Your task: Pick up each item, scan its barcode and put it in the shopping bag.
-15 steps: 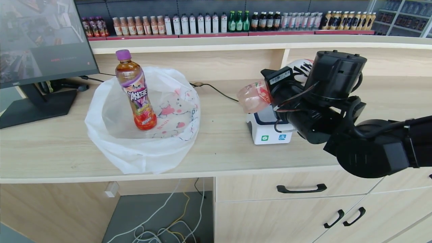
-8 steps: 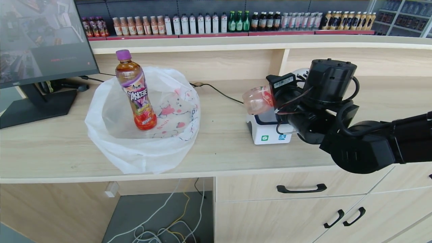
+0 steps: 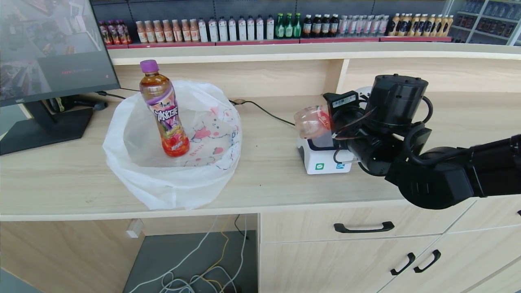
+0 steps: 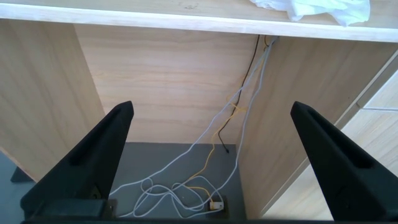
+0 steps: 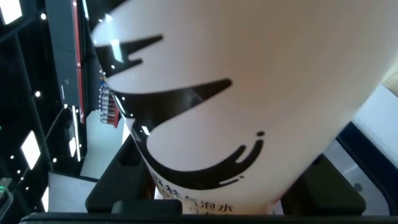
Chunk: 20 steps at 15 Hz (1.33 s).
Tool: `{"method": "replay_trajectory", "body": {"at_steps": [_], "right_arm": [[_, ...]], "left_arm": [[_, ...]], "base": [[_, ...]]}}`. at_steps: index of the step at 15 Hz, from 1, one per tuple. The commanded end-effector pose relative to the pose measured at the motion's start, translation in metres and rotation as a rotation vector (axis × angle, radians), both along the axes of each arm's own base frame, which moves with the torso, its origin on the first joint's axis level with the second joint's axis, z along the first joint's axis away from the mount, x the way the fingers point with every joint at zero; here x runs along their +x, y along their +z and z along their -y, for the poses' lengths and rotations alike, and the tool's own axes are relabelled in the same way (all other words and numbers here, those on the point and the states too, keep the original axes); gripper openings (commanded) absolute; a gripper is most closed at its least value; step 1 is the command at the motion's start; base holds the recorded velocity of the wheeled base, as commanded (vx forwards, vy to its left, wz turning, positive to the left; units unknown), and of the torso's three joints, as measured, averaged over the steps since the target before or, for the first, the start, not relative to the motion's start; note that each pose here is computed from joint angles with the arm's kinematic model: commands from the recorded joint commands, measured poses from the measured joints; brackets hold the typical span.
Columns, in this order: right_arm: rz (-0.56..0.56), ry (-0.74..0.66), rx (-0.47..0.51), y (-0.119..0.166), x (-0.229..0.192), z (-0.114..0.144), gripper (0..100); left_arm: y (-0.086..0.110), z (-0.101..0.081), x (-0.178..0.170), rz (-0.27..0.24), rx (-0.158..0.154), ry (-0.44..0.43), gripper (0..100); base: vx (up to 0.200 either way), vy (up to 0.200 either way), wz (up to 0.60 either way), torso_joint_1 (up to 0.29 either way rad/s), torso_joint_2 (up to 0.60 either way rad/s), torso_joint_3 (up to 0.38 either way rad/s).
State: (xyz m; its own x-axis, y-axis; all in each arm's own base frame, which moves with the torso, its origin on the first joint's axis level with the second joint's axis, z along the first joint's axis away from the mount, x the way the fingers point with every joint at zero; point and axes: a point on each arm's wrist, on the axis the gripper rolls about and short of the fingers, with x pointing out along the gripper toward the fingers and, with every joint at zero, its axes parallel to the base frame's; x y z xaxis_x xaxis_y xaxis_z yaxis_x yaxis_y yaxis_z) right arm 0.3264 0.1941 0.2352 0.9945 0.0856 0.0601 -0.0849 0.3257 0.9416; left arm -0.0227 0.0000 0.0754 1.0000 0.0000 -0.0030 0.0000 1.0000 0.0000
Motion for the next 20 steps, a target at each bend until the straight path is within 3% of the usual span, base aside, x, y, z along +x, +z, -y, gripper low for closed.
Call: {"method": "replay_trajectory", "body": {"at_steps": [1, 20], "right_arm": [[0.000, -0.004, 0.000, -0.0002, 0.0010, 0.0011, 0], [0.011, -0.004, 0.013, 0.0051, -0.0019, 0.0036, 0]], "left_arm": [[0.0001, 0.0000, 0.0000, 0.001, 0.000, 0.000, 100], [0.0000, 0.0000, 0.0000, 0.000, 0.000, 0.000, 100]], "base": [[0.000, 0.000, 0.00, 0.000, 0.00, 0.000], [0.000, 0.000, 0.00, 0.000, 0.00, 0.000]]}}
